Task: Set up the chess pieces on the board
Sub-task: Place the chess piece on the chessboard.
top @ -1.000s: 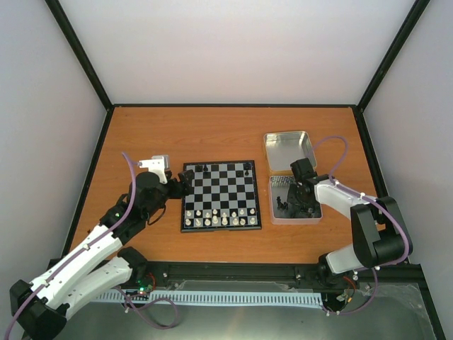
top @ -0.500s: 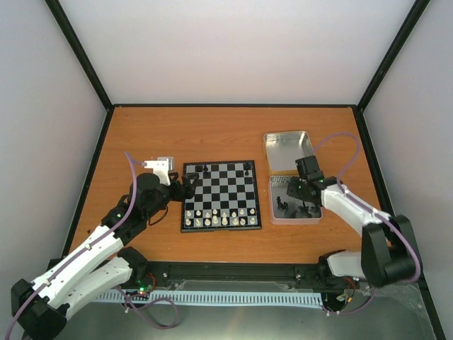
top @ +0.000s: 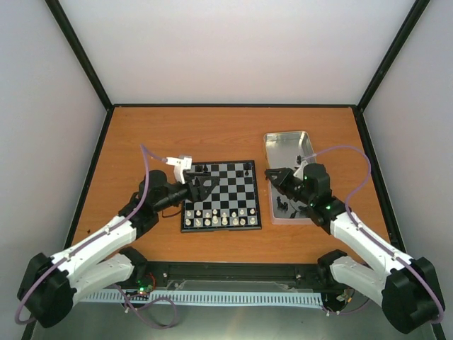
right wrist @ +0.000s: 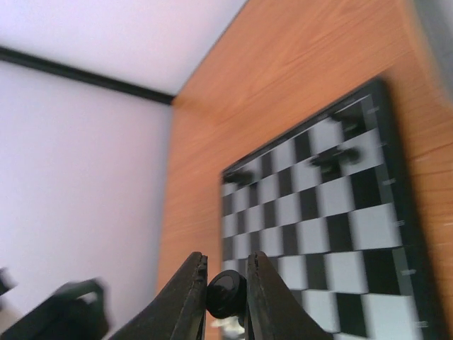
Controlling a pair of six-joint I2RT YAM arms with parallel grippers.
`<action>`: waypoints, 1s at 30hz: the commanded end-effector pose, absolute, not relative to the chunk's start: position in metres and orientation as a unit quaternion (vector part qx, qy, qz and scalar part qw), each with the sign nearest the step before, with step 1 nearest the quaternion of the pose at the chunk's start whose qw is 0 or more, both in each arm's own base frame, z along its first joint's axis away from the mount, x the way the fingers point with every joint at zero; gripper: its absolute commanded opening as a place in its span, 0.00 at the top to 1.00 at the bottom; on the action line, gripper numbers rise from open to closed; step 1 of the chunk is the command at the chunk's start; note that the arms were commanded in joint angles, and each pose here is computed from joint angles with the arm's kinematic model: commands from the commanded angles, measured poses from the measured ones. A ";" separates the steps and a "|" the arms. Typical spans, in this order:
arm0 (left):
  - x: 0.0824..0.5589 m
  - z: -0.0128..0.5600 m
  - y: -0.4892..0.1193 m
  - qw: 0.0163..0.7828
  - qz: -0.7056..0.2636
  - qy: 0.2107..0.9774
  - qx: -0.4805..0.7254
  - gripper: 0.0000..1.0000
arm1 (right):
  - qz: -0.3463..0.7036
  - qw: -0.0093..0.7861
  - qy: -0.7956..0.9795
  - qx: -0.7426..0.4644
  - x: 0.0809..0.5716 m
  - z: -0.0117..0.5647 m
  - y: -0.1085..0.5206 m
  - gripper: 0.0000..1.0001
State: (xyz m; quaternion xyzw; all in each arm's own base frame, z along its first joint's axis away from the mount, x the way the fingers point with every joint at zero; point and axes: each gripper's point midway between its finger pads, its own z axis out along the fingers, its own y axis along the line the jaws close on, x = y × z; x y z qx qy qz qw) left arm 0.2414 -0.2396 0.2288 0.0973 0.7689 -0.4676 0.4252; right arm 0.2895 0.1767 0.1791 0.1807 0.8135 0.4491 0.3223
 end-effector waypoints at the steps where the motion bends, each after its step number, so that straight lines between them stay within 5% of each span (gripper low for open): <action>1: 0.236 0.246 -0.257 0.408 -0.553 0.722 0.088 0.26 | 0.573 0.316 0.735 0.177 0.280 0.234 0.212 0.84; 10: 0.239 0.262 -0.296 0.423 -0.558 0.706 0.112 0.29 | 0.640 0.255 0.704 0.173 0.266 0.251 0.264 0.84; 17: 0.250 0.260 -0.301 0.447 -0.539 0.705 0.114 0.46 | 0.666 0.217 0.695 0.161 0.258 0.253 0.287 0.84; 23: 0.255 0.238 -0.302 0.434 -0.523 0.725 0.108 0.48 | 0.676 0.203 0.692 0.153 0.254 0.253 0.298 0.83; 27: 0.246 0.238 -0.312 0.417 -0.545 0.714 0.139 0.73 | 0.680 0.192 0.691 0.153 0.254 0.251 0.303 0.83; 30: 0.244 0.241 -0.313 0.419 -0.550 0.708 0.143 0.75 | 0.679 0.189 0.692 0.153 0.251 0.249 0.305 0.83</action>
